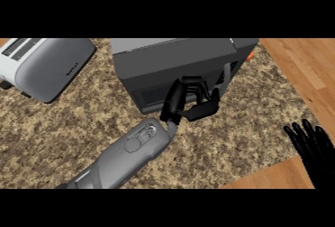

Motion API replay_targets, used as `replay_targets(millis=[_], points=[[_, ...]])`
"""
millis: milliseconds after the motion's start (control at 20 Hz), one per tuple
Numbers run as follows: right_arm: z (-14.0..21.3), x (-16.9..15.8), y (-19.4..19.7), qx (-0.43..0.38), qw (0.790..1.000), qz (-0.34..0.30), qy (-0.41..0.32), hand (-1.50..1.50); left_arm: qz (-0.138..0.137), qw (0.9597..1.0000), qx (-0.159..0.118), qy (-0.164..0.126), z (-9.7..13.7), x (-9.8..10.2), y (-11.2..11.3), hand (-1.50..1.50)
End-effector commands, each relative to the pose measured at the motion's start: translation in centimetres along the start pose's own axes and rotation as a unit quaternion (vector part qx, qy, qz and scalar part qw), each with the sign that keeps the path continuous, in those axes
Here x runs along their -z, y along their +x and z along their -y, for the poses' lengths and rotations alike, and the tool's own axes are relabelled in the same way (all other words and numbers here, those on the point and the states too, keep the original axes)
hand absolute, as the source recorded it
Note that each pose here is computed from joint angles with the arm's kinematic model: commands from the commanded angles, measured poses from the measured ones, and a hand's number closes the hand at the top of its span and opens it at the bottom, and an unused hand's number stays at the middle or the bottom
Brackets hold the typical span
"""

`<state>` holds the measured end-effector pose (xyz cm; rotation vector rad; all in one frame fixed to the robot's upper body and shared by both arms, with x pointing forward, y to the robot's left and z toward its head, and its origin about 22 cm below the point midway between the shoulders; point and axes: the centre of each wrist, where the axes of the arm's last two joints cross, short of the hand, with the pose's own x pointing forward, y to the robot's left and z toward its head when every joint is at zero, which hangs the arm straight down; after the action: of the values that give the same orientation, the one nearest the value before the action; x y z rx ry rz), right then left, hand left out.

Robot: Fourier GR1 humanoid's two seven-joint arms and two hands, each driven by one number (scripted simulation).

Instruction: Pick up the milk, place it into the microwave and close the microwave

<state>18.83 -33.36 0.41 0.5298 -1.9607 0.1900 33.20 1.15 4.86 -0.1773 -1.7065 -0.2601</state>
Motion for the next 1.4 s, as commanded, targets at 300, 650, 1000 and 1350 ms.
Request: replay_targets(millis=[300,650,1000,1350], points=[[-0.1,0.9,1.7,0.027,0.999,0.023,0.030,-1.50,0.022,0.9990,-0.020,0.032,-1.1,2.5,0.9,1.50],[-0.1,1.0,2.7,0.040,0.998,0.019,0.049,-1.50,0.035,0.9976,-0.025,0.054,-1.2,2.9,1.0,1.50],[0.1,1.4,4.0,0.039,0.997,0.036,0.053,-1.50,0.040,0.9967,-0.033,0.062,-1.5,2.8,0.5,1.50],[0.4,1.7,5.3,0.034,0.997,0.038,0.065,-1.50,0.050,0.9957,-0.032,0.070,-1.6,2.7,0.0,1.50]])
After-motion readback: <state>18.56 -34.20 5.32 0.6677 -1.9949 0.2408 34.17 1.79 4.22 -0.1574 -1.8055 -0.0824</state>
